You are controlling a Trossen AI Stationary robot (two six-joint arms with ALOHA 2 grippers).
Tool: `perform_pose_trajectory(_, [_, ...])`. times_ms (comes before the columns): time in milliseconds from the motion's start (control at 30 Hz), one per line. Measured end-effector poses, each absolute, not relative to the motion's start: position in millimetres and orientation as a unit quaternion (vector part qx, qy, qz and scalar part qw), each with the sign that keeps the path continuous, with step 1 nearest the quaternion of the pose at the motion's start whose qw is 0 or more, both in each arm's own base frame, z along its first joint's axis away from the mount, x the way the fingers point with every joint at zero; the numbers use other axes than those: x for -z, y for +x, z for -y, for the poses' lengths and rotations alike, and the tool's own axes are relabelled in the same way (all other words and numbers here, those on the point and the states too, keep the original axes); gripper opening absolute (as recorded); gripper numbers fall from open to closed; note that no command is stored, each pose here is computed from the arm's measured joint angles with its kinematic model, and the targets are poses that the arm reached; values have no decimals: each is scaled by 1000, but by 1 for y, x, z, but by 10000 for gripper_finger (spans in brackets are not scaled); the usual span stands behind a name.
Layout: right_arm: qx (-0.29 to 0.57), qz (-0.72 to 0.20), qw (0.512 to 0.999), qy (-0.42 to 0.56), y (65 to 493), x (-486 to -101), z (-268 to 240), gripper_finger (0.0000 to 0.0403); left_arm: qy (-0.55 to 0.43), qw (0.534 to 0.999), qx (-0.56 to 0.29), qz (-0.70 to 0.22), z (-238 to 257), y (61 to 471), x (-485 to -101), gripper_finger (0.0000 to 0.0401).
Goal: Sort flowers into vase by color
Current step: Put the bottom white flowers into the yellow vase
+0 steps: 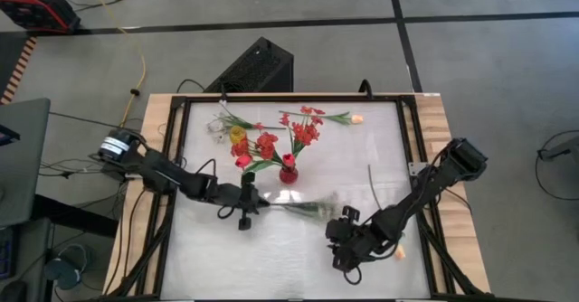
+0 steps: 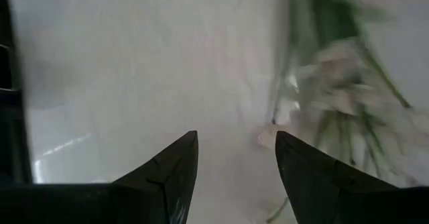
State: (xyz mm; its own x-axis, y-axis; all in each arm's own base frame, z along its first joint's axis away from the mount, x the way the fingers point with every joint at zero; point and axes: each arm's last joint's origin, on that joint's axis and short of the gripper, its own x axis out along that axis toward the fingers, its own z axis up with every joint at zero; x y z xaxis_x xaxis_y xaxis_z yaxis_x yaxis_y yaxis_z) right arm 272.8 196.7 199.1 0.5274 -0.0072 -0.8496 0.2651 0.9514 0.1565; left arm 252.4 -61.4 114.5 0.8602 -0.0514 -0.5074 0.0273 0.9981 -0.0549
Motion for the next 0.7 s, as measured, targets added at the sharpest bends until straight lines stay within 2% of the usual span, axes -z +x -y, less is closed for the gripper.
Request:
perform_pose_trajectory(133, [54,-453,876,153,276,-203,-205,225,-5,970,-22,-242,68,247,-127,0])
perform_pose_trajectory(467, [-76,-334,921,186,288,-226,-232,225,4,982,-39,-187,85,233,-157,0])
perform_pose_trajectory(700, [-115,-306,923,203,290,-235,-239,225,23,988,-62,-136,97,220,-178,0])
